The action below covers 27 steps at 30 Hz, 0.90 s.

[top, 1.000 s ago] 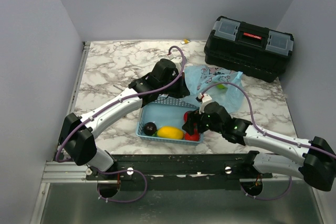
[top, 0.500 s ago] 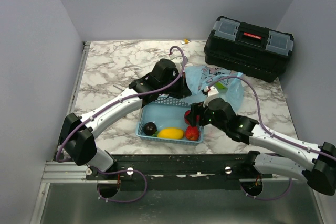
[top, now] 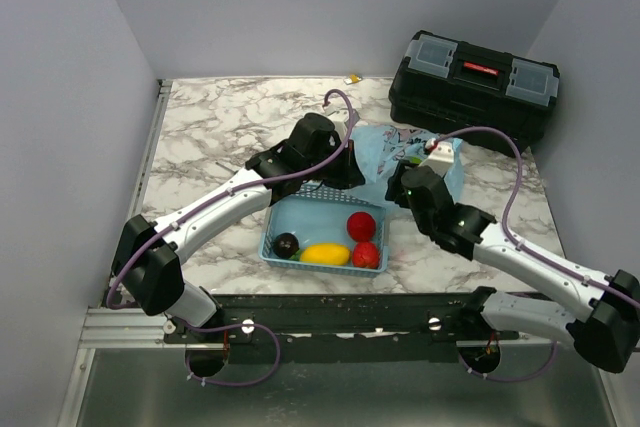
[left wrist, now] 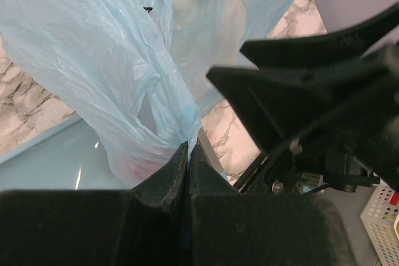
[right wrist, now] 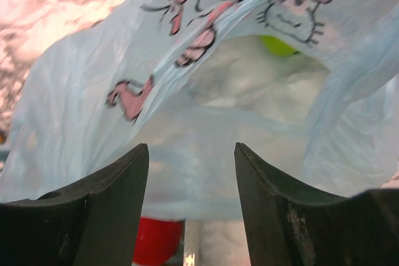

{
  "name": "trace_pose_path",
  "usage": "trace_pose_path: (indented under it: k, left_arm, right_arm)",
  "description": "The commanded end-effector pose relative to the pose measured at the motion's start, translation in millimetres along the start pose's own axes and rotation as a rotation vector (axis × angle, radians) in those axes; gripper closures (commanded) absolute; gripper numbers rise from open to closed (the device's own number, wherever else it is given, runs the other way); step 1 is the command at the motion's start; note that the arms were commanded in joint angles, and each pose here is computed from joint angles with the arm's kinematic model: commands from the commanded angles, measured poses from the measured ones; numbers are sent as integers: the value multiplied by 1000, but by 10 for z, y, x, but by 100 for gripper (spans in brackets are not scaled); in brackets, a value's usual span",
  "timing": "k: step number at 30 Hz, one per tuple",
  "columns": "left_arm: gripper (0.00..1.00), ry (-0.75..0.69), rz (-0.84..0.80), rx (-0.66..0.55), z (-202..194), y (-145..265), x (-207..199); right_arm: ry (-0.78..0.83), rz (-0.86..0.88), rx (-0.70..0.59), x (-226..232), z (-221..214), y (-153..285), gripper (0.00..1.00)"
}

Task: Take the fake fruits out of the plastic bag
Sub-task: Take out the fake fruit from the plastic bag.

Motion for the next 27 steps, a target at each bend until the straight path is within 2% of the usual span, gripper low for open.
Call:
trace_pose_path:
  k: [1,10,18,27]
  left_arm:
    - [100,-4,-50,-24,48,56,-95]
    - [100,8,-134,-57,220,130,-374]
    - [100,1,-150,-81,276,209,-425]
    - [100,-9,-126,-68,200,199,-368]
  right_arm:
    - [-80,-113,-44,-137,196,-282,41]
    - [-46,-136,8,-151,31,-881,40]
    - [-130,-189,-28,-380,-53,-1264,42]
    - [-153,-310,-111,-726,140,-1558,40]
Point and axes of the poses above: each gripper's point midway between its finger pads, its own y axis back along the fingers, its own x axis along the line the jaws close on, z = x × y, the point moved 3 cm from there along y, back along the fingers, and after that the axes turned 13 degrees about -y, right-handed, at the moved point
